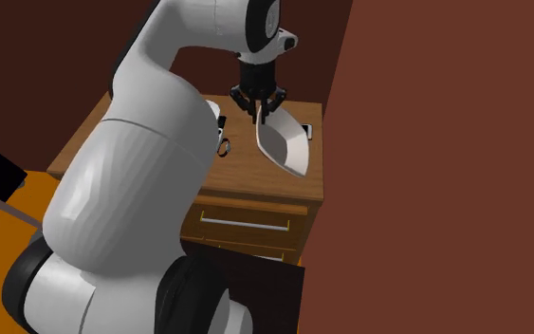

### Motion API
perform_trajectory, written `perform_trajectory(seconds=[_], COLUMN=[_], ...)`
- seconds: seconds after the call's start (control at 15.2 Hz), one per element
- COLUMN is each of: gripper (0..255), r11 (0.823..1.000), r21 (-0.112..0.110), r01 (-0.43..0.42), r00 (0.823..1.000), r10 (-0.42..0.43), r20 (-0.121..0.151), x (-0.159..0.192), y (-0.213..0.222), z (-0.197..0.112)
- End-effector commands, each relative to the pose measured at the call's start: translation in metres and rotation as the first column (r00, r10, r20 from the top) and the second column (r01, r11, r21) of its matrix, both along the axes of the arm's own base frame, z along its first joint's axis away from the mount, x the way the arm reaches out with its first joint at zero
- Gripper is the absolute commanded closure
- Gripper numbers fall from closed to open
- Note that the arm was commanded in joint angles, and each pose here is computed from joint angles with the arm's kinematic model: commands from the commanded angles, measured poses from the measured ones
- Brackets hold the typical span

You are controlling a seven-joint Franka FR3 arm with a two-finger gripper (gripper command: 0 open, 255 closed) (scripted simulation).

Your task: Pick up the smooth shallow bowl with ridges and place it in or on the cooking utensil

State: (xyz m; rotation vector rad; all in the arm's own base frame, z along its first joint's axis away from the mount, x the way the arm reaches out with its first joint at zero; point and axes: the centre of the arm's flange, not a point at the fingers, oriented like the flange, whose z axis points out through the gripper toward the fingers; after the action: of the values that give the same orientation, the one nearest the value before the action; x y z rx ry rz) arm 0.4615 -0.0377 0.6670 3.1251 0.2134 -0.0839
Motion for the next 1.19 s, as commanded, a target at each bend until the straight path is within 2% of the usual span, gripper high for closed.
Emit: perform_trajectory(seconds=[0.0, 0.4, 1.12], gripper=[255, 255, 255], r11=[1.000, 1.000, 1.000], r21=[0.000, 0.000, 0.000], r01=[0.000, 0.000, 0.000], r00=[1.000, 1.000, 1.000], r10=[0.000, 0.000, 0.000], r20=[0.000, 0.000, 0.000], x=[0.000, 0.000, -0.014], y=[-0.001, -0.001, 0.144], z=[0.011, 0.039, 0.050])
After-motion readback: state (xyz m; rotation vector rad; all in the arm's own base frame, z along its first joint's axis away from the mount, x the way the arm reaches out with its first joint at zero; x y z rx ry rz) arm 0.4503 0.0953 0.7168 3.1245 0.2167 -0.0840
